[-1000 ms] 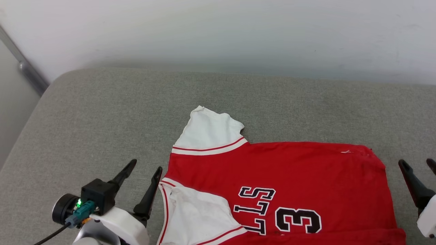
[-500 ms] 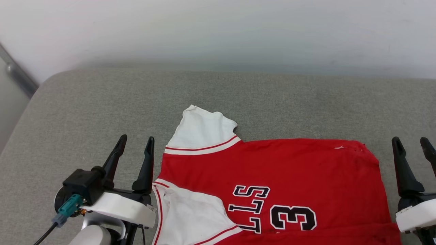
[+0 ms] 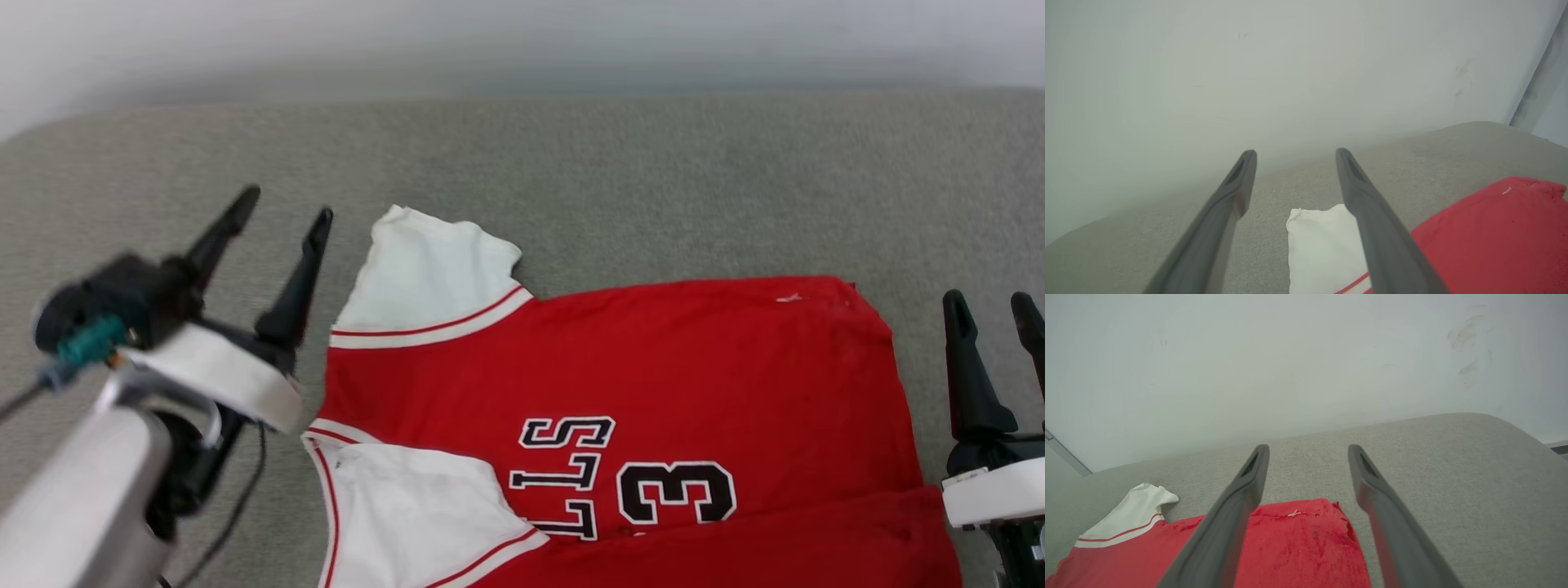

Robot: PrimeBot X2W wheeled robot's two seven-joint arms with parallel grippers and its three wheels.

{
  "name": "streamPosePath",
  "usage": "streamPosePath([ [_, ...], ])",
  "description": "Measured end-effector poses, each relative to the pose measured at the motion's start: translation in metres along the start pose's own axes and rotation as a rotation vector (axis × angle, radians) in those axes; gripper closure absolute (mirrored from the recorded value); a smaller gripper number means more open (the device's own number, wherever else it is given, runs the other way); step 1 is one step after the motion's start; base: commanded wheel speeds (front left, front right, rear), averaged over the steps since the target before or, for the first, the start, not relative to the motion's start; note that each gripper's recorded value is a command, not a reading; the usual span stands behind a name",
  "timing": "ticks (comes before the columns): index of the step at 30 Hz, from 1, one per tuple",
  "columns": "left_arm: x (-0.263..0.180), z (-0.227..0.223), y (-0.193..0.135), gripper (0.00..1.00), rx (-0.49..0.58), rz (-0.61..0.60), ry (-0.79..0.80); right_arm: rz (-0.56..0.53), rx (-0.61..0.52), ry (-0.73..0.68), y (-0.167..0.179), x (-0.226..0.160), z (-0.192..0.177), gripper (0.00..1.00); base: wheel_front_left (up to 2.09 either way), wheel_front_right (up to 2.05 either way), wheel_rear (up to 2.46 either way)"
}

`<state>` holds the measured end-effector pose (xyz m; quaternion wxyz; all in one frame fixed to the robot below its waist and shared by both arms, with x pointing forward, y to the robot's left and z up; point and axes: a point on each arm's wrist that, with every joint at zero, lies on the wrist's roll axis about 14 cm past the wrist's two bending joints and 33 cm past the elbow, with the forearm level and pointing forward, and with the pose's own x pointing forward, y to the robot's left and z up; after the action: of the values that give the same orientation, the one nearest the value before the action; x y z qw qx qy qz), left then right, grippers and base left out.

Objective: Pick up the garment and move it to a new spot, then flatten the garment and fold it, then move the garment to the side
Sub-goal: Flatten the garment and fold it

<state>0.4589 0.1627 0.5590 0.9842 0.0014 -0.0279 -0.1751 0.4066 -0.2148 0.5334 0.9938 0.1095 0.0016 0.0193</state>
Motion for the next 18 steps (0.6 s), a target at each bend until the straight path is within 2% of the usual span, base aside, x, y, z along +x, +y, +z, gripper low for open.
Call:
streamPosePath([
  [4, 0.041, -0.011, 0.012, 0.00, 0.033, -0.064, 0.131, -0.044, -0.003, 0.025, -0.015, 0.004, -0.011, 0.00, 0.00, 0.00, 0.00],
  [9, 0.077, -0.056, 0.027, 0.00, 0.016, -0.111, 0.424, -0.092, -0.018, 0.055, -0.033, 0.008, -0.025, 0.00, 0.00, 0.00, 0.00],
  [13, 0.082, -0.102, 0.032, 0.00, 0.012, -0.144, 0.706, -0.139, -0.023, 0.080, -0.046, 0.005, -0.035, 0.00, 0.00, 0.00, 0.00],
  [15, 0.086, -0.116, 0.030, 0.00, -0.005, -0.159, 0.798, -0.156, -0.019, 0.090, -0.050, 0.004, -0.040, 0.00, 0.00, 0.00, 0.00],
  [18, 0.089, -0.135, 0.025, 0.00, -0.082, -0.169, 0.915, -0.182, -0.019, 0.115, -0.056, 0.000, -0.049, 0.00, 0.00, 0.00, 0.00],
])
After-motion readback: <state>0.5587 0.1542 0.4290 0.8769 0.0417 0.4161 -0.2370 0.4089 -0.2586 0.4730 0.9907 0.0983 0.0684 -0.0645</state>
